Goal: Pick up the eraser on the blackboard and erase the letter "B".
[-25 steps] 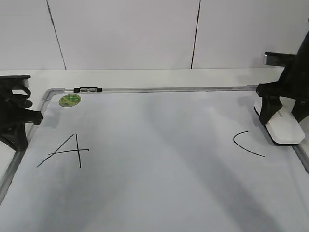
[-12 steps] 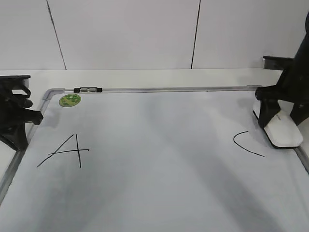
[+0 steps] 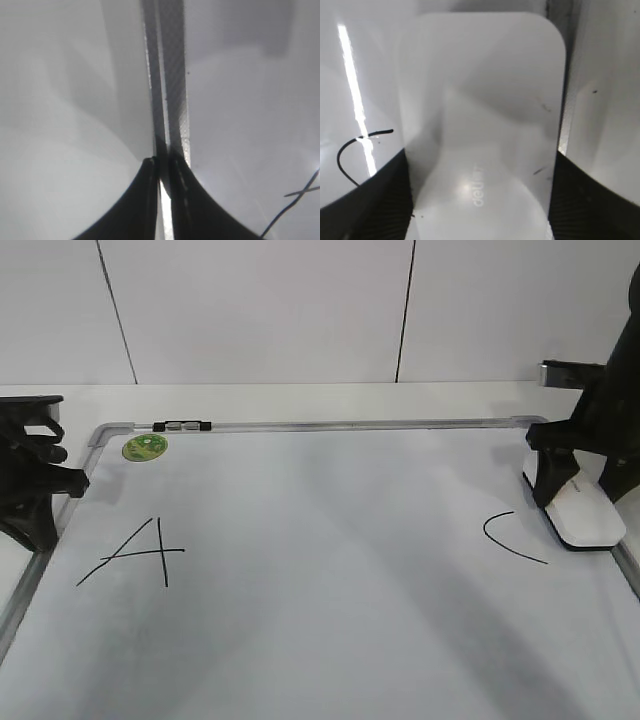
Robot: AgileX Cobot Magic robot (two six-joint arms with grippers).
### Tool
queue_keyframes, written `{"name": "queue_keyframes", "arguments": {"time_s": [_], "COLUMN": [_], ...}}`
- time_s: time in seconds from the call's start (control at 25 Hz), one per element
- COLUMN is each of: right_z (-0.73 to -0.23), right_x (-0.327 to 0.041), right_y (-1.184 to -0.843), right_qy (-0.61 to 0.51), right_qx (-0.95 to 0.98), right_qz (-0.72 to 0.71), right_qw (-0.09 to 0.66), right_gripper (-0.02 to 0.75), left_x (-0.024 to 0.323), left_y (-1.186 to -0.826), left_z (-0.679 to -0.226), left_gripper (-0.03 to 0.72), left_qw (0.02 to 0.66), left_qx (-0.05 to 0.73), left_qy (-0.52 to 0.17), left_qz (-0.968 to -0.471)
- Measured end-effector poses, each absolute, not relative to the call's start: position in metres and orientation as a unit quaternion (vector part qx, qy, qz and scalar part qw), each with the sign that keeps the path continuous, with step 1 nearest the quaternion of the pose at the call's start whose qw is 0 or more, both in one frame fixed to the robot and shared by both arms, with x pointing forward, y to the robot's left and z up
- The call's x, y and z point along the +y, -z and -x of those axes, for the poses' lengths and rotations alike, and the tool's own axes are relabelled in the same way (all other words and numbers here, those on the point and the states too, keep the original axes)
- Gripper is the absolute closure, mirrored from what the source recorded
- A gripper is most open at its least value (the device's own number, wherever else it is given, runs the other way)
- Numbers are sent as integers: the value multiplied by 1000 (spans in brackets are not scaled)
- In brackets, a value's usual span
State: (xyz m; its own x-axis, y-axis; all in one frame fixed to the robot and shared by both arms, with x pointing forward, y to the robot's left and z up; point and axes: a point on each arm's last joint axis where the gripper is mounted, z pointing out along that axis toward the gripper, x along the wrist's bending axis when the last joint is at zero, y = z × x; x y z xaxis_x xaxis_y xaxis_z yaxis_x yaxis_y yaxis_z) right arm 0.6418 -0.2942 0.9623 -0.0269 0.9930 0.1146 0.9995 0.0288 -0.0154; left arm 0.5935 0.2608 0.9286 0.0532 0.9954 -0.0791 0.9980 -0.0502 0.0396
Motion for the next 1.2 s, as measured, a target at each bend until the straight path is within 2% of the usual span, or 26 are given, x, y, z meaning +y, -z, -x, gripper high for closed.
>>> {"name": "queue_keyframes", "arguments": {"time_s": [0.12,0.32,0.52,0.8,1.2], "right_z": [-642,-641,-644,-663,-644], "right_x": [-294,-294,-295,-297,-297], "right_y": [-962,-962,-968,-1002,-1065], "right_qy": [34,31,35,71,122], "right_qx": [-716,-716,-717,-712,-692], "right_qz": [696,696,695,698,708], "right_qw": [47,51,44,-12,-63], "right_gripper": [162,92,83,83,104], "left_x": [261,261,261,261,261], "left_y": [-929,-929,-929,-929,-929], "left_z": [-593,-593,-593,-593,-594], "left_gripper": [662,662,662,662,659], "left_qw": [42,42,42,41,41], "left_qx": [688,688,688,688,688], "left_qy": [15,15,15,15,16], "left_qz": [-724,-724,-724,-724,-725]}}
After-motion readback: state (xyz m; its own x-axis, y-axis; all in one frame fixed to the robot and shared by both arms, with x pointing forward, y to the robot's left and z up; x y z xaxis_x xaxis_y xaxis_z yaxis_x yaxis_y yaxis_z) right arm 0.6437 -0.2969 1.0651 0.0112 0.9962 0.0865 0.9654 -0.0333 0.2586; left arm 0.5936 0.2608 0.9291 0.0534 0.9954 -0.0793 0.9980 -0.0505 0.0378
